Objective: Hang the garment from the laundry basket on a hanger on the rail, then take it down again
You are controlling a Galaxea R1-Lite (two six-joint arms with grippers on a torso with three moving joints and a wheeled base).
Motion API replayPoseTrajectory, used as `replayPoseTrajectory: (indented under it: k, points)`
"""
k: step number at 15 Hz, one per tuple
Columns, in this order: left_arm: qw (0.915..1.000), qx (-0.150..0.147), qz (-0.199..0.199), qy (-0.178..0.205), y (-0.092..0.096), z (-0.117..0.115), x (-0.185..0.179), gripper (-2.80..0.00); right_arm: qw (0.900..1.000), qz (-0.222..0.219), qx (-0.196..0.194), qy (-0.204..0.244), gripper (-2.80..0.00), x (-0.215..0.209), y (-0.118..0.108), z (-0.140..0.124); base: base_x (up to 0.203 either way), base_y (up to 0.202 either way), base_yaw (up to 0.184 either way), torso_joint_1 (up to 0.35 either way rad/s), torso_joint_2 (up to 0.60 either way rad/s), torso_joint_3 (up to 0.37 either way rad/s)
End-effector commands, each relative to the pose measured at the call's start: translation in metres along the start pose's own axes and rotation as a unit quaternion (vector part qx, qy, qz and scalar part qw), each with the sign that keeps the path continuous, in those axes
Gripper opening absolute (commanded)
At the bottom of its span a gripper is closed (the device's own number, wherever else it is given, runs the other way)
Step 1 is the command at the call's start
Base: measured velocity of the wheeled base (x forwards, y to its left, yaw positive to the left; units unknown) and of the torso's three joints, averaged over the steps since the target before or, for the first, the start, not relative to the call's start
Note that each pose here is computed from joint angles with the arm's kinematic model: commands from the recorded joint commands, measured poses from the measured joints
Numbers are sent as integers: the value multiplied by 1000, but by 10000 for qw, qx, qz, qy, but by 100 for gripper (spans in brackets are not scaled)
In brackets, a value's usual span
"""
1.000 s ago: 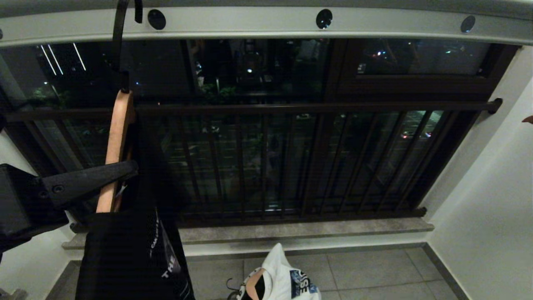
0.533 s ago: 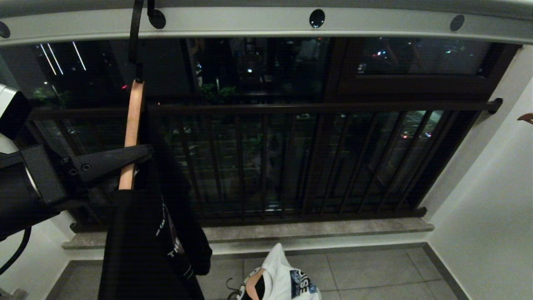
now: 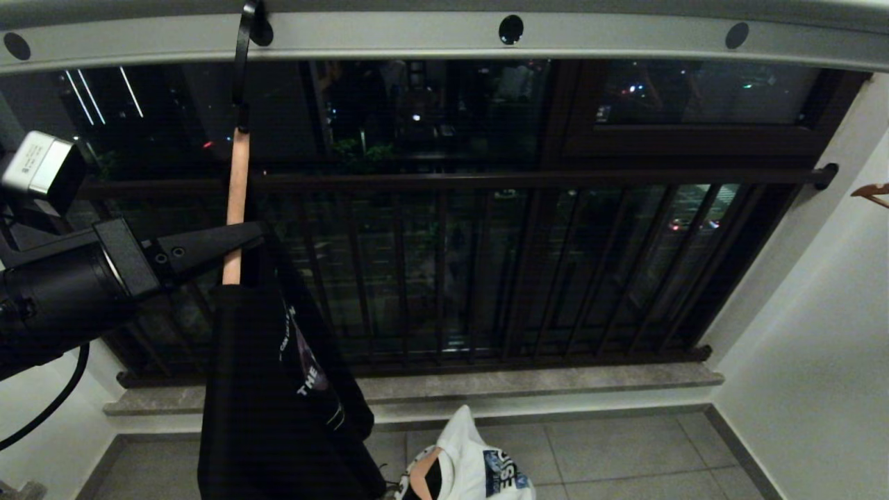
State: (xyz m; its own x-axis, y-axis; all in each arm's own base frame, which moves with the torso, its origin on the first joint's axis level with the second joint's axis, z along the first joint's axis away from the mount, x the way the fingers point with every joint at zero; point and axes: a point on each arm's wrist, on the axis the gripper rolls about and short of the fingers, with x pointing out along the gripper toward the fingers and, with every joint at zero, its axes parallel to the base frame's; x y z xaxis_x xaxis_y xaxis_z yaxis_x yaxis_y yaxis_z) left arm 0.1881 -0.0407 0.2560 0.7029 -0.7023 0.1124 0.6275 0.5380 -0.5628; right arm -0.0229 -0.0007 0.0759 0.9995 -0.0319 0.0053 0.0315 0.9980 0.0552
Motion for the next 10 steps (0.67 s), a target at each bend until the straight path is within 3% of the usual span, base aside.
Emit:
replayPoseTrajectory:
  k: [1,10]
  points:
    - [10000,-38,25,22,5,2,5,-280,10000,-2,0,3,-280,0,0,0,0,0,0,0,0,0]
    - [9989,-171,432,73,33,0,11,-280,10000,-2,0,3,-280,0,0,0,0,0,0,0,0,0]
